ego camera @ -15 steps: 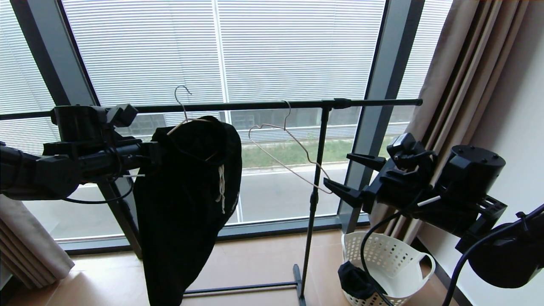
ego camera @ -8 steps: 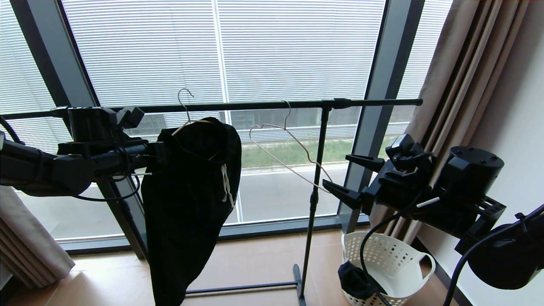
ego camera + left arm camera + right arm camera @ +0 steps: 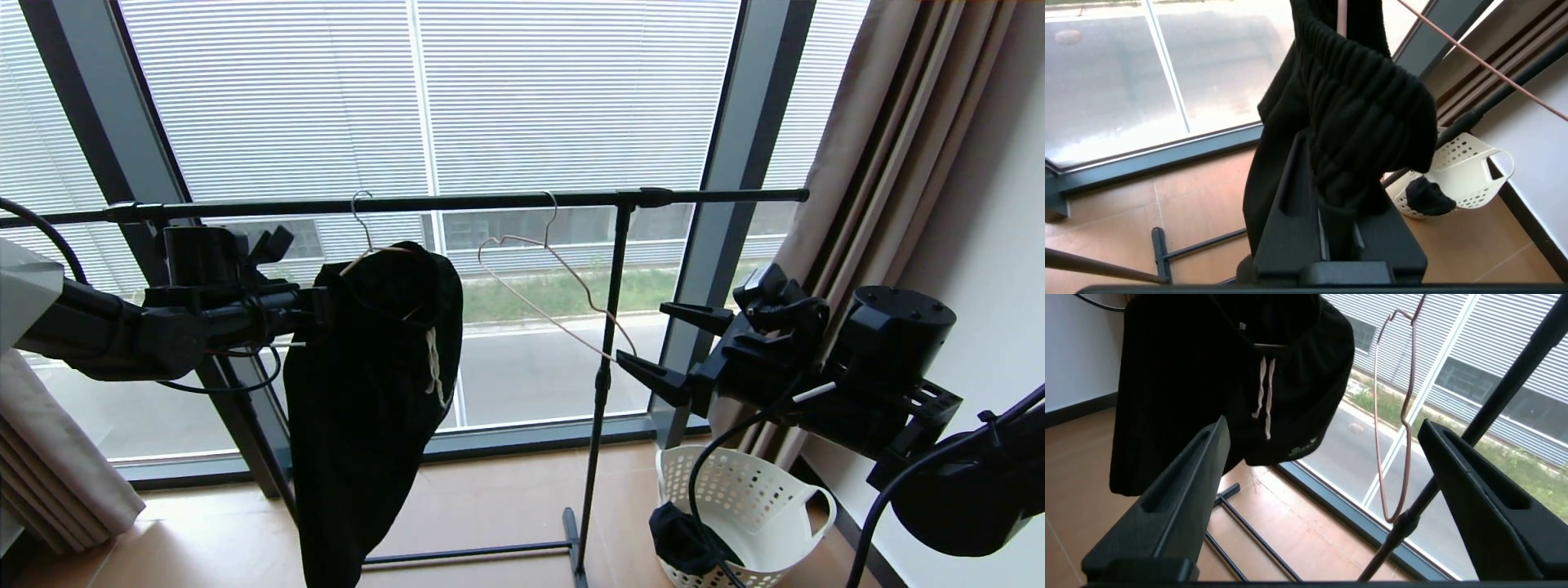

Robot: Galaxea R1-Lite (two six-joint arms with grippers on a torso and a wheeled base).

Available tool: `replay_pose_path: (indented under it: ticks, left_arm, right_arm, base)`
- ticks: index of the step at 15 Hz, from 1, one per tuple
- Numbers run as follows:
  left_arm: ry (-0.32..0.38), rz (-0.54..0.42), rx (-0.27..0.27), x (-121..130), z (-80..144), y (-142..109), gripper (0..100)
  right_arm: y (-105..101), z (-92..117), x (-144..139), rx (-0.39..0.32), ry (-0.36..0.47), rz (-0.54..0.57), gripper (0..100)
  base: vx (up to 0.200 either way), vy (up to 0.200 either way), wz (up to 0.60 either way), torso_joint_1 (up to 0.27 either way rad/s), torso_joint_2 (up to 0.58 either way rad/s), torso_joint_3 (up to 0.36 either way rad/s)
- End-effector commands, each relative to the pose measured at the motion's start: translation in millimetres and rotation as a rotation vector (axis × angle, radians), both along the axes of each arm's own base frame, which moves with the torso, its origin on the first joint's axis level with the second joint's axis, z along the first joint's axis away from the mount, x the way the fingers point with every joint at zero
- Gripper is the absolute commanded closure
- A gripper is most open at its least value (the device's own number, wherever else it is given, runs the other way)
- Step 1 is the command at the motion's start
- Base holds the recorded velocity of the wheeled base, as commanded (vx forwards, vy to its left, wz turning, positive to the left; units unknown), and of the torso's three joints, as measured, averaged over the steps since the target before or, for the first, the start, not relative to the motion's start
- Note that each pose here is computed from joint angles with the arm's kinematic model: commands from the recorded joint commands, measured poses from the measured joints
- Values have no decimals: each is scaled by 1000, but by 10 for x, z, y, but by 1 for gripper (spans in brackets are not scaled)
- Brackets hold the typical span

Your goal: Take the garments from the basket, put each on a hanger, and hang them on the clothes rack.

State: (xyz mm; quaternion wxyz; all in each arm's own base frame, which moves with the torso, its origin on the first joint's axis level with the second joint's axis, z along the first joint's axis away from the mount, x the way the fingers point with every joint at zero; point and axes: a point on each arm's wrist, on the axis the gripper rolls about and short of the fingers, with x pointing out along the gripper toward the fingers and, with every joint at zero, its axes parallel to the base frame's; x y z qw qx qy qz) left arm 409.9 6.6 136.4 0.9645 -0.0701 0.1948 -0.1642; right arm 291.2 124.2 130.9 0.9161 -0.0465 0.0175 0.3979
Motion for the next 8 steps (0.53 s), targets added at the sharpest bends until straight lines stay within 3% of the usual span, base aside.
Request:
replay_pose_path:
  ticks: [1, 2, 5, 7, 8]
  left_arm:
    - [10, -1, -1, -1, -31, -6, 100]
    - [10, 0, -1, 1, -29, 0, 0]
    - [12, -3, 3, -37, -21, -7, 0]
    - [-15, -13, 5, -303, 190, -19, 0]
    - [-17, -13, 6, -314, 199, -19, 0]
  right_arm:
    - [8, -25, 6, -3, 7, 3, 0]
    - [8, -25, 7, -3, 7, 2, 0]
    - [11, -22, 1, -3, 5, 5, 0]
    - [6, -9, -11, -3, 1, 5, 0]
    - [1, -12, -12, -4, 2, 3, 0]
  base:
    - [0, 0, 0, 0, 0, 0]
    - [0, 0, 0, 0, 0, 0]
    - [0, 0, 0, 0, 0, 0]
    - [0, 0, 0, 0, 0, 0]
    - [0, 0, 0, 0, 0, 0]
